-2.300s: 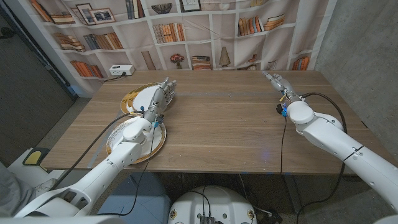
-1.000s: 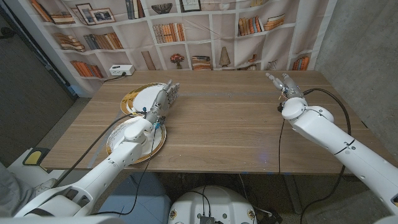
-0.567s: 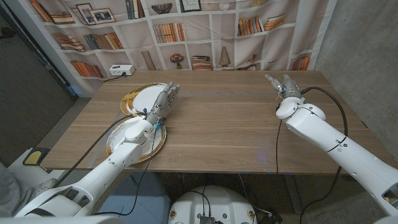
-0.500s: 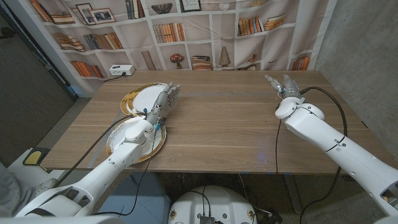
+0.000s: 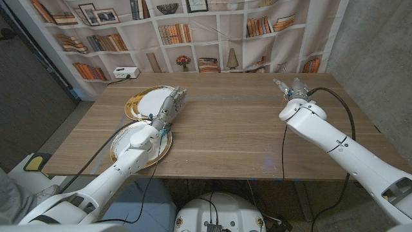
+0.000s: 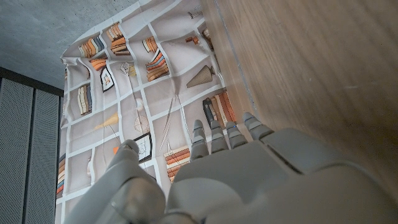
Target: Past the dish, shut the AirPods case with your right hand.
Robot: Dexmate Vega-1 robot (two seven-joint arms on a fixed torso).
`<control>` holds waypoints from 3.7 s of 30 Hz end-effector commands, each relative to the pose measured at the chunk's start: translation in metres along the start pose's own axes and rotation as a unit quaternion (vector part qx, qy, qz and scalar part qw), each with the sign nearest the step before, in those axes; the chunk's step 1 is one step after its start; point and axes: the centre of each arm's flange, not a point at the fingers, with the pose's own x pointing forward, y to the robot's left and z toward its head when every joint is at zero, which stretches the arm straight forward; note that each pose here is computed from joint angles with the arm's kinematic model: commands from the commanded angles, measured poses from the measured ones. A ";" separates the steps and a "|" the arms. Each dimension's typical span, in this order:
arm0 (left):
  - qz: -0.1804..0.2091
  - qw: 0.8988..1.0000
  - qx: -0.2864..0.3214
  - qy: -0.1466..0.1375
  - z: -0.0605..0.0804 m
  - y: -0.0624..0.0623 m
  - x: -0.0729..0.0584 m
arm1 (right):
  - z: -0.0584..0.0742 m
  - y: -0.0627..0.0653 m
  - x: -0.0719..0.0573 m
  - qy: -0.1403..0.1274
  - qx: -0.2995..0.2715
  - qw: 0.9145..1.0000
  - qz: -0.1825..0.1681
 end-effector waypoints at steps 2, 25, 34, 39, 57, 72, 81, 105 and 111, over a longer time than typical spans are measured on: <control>-0.008 1.000 0.011 0.004 0.002 0.000 0.002 | 0.006 0.001 0.003 0.012 -0.037 0.999 -0.013; -0.003 0.999 0.036 -0.006 0.014 0.000 -0.003 | 0.001 -0.012 0.011 0.030 -0.057 0.998 -0.006; -0.004 0.999 0.031 -0.015 0.016 -0.001 -0.004 | 0.001 -0.013 0.015 0.049 -0.069 0.996 0.003; -0.005 0.999 0.039 -0.022 0.020 -0.002 -0.003 | 0.000 -0.014 0.017 0.059 -0.068 0.996 0.007; -0.008 0.999 0.048 -0.025 0.023 -0.003 0.000 | -0.007 -0.012 0.025 0.087 -0.070 0.993 0.037; -0.008 0.999 0.049 -0.022 0.021 -0.005 -0.001 | -0.005 -0.011 0.030 0.113 -0.088 0.989 0.047; -0.012 0.998 0.053 -0.024 0.024 -0.006 -0.001 | -0.003 -0.015 0.036 0.143 -0.101 0.983 0.062; -0.005 0.998 0.049 -0.031 0.027 -0.005 -0.013 | 0.008 -0.016 0.039 0.144 -0.114 0.981 0.067; -0.007 0.998 0.048 -0.030 0.025 -0.007 -0.014 | 0.007 -0.017 0.041 0.147 -0.119 0.980 0.066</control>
